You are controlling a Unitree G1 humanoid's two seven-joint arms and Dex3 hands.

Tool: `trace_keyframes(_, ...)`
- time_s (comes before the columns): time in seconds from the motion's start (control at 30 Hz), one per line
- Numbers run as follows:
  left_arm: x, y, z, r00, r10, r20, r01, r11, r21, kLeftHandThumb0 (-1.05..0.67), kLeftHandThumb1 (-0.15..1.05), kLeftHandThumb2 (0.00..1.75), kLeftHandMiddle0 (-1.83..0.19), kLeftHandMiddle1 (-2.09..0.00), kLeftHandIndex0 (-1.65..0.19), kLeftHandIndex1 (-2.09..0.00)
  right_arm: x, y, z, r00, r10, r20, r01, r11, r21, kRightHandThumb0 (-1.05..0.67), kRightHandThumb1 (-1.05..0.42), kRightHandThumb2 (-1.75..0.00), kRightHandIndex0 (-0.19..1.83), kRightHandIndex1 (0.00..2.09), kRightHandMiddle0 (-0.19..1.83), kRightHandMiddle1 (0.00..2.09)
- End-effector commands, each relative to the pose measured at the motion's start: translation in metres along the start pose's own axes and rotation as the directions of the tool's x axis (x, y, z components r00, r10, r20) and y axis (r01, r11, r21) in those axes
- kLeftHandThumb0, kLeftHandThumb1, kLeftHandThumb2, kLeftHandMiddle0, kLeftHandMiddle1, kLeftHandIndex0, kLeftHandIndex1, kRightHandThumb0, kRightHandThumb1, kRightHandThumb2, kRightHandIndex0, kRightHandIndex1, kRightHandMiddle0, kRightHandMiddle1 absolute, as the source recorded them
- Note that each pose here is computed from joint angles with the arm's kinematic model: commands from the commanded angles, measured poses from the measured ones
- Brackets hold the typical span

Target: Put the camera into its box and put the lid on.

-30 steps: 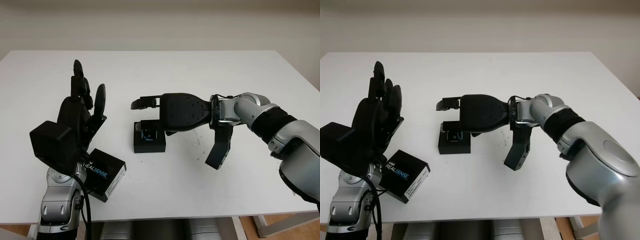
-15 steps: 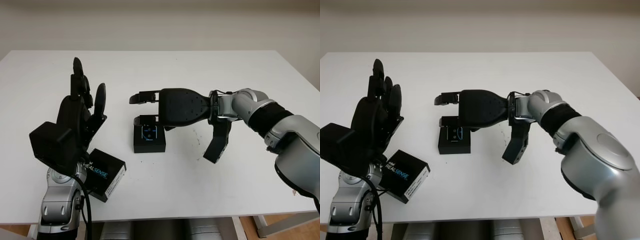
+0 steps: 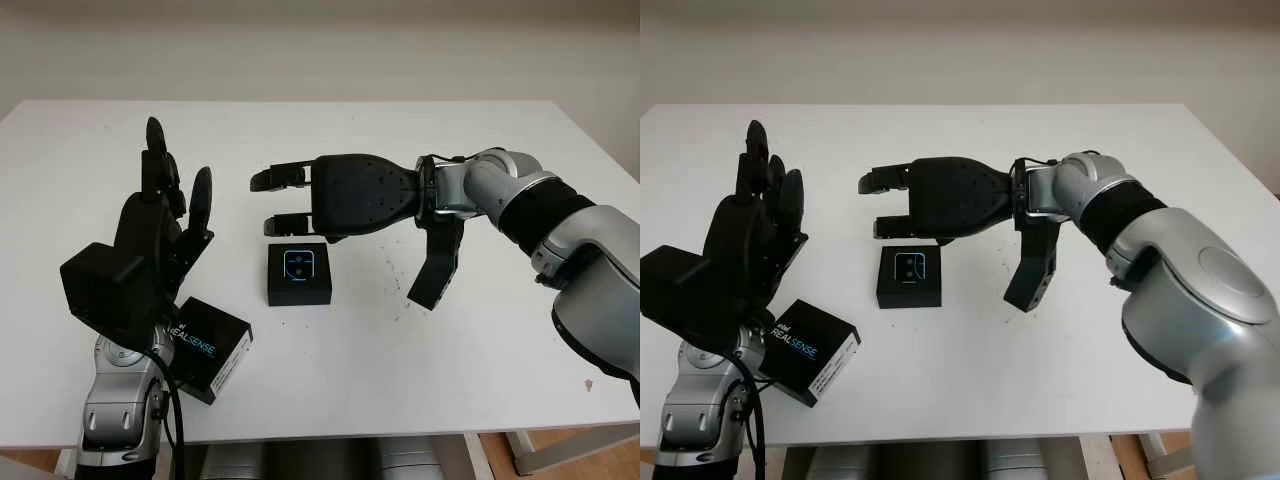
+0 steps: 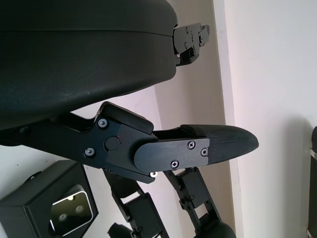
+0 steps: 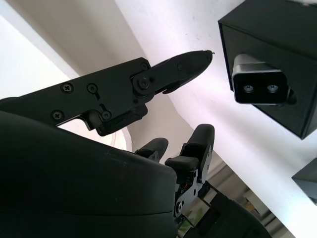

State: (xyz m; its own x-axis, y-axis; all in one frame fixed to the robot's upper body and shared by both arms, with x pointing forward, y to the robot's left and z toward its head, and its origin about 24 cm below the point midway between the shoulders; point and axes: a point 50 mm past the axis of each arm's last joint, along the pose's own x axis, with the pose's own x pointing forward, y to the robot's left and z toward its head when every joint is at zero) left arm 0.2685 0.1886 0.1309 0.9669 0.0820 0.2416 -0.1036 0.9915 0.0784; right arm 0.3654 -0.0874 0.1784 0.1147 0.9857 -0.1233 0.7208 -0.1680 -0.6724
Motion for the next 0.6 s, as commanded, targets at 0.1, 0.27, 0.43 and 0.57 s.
trace_keyframes(0.1, 0.002, -0.002, 0.006, 1.000, 0.004, 0.030, -0.004, 1.000, 0.000, -0.82, 1.05, 0.52, 0.19, 0.00, 0.19, 0.00, 0.002, 0.004, 0.007, 1.000, -0.002, 0.009, 0.001, 0.999, 0.046, -0.56, -0.93, -0.06, 0.21, 0.53, 0.38, 0.69)
trace_keyframes(0.27, 0.001, -0.002, 0.006, 0.999, 0.012, 0.031, -0.012, 1.000, 0.007, -0.81, 1.05, 0.53, 0.19, 0.00, 0.19, 0.00, 0.003, 0.010, 0.013, 1.000, -0.003, 0.014, 0.002, 0.998, 0.056, -0.57, -0.93, -0.05, 0.10, 0.81, 0.35, 0.82)
trace_keyframes(0.43, 0.001, -0.001, 0.005, 0.999, 0.011, 0.035, -0.011, 1.000, 0.011, -0.81, 1.05, 0.53, 0.19, 0.00, 0.19, 0.00, 0.004, 0.016, 0.019, 1.000, 0.018, 0.021, -0.019, 0.997, 0.073, -0.56, -0.95, -0.06, 0.06, 0.83, 0.34, 0.90)
trace_keyframes(0.57, 0.000, -0.001, 0.005, 0.999, 0.010, 0.034, -0.010, 1.000, 0.006, -0.80, 1.05, 0.54, 0.19, 0.00, 0.19, 0.00, 0.006, 0.019, 0.024, 0.999, 0.025, 0.027, -0.027, 0.995, 0.098, -0.55, -0.95, -0.05, 0.07, 0.80, 0.30, 0.91)
